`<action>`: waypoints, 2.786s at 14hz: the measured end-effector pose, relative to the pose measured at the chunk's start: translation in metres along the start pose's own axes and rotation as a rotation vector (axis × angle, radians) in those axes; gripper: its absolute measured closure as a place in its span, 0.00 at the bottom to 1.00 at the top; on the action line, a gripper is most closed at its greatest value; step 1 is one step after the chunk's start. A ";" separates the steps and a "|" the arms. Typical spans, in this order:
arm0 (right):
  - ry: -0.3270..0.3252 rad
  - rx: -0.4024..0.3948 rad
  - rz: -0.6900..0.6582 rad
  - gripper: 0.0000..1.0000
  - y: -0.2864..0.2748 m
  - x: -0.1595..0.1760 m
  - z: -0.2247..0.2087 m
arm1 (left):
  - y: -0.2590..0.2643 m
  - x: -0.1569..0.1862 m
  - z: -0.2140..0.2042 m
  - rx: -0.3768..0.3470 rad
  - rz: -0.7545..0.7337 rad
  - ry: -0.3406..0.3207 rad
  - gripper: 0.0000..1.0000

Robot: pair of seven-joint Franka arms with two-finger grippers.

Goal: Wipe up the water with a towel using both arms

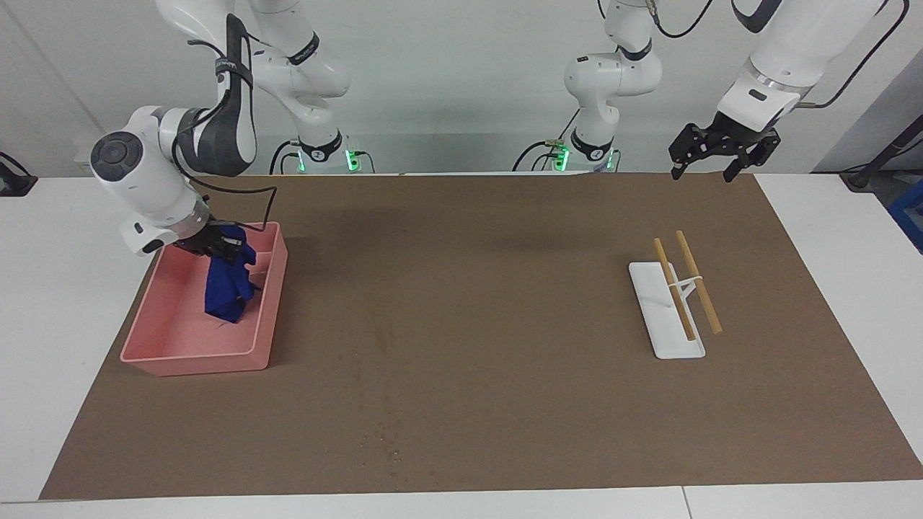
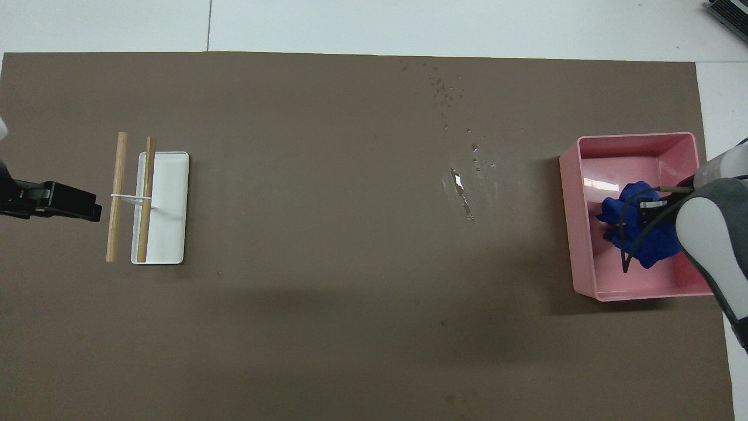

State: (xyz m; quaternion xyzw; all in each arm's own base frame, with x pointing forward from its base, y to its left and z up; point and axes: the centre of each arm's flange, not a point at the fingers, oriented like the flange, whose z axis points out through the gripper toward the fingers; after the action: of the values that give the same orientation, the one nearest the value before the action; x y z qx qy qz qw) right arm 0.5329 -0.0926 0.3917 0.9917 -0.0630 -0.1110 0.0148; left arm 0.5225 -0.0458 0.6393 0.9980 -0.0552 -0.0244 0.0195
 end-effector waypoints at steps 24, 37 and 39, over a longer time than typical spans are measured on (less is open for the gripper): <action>0.222 -0.002 0.015 0.00 -0.119 -0.049 -0.246 | 0.000 0.000 0.000 0.000 0.000 0.000 0.00; 0.192 -0.007 0.017 0.00 -0.117 -0.062 -0.249 | 0.000 0.000 0.000 0.000 0.000 0.000 0.00; 0.190 -0.009 0.017 0.00 -0.117 -0.066 -0.247 | 0.000 0.000 0.000 0.000 0.000 0.000 0.00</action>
State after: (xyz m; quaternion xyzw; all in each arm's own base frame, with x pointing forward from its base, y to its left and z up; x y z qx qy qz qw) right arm 0.5382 0.0356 0.6422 0.9971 -0.0692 -0.0168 0.0259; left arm 0.5225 -0.0458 0.6393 0.9980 -0.0552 -0.0247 0.0195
